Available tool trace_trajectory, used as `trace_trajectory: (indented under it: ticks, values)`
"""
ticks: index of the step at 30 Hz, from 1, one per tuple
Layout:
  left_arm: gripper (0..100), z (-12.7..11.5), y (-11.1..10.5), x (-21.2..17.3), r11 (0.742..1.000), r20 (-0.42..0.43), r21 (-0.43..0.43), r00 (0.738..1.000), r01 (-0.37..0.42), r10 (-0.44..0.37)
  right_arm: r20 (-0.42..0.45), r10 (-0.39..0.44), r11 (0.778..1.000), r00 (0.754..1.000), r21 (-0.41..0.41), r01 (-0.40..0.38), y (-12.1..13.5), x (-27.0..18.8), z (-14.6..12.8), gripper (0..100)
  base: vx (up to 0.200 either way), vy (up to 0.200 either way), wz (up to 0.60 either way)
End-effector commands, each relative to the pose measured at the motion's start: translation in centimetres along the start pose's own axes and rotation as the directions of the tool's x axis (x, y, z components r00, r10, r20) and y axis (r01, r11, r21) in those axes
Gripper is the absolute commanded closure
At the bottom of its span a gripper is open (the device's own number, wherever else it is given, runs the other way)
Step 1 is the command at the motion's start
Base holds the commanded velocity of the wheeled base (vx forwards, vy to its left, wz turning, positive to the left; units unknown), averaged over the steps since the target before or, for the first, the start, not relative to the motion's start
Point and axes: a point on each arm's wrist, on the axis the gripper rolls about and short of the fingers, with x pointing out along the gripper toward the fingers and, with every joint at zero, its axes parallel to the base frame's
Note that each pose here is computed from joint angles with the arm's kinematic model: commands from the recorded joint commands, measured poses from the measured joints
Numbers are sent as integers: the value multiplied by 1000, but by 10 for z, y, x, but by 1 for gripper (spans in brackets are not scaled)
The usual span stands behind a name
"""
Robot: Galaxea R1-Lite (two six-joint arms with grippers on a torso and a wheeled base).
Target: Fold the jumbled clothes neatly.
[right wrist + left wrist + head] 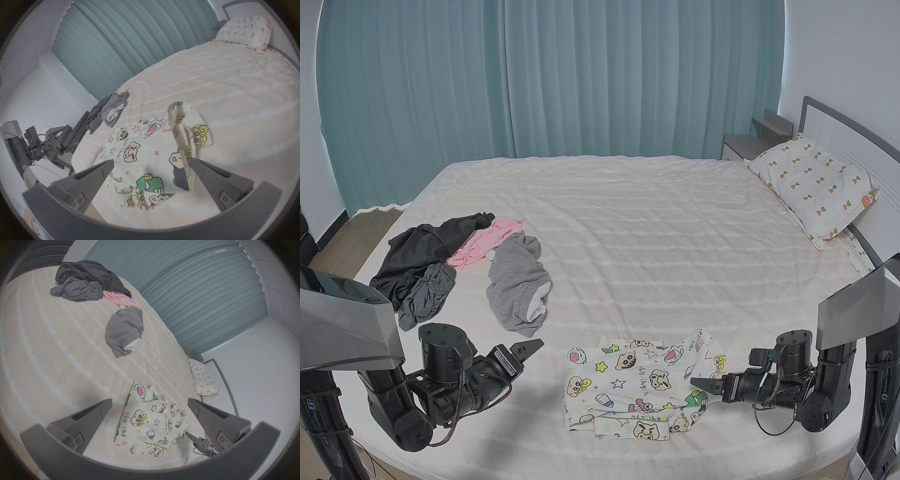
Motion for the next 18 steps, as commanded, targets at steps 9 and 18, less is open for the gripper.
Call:
trace_trajectory:
  ticks: [9, 18]
  values:
    - [0, 0, 0, 0, 1000, -1, -2, 1000, 1, -1, -84, 13, 998, 996, -56, -18, -6, 16, 1, 0, 0, 0, 0]
    - [0, 0, 0, 0, 1000, -1, -2, 1000, 1, -1, -123, 21, 997, 992, -71, -29, -8, 16, -5, 100, 0, 0, 0]
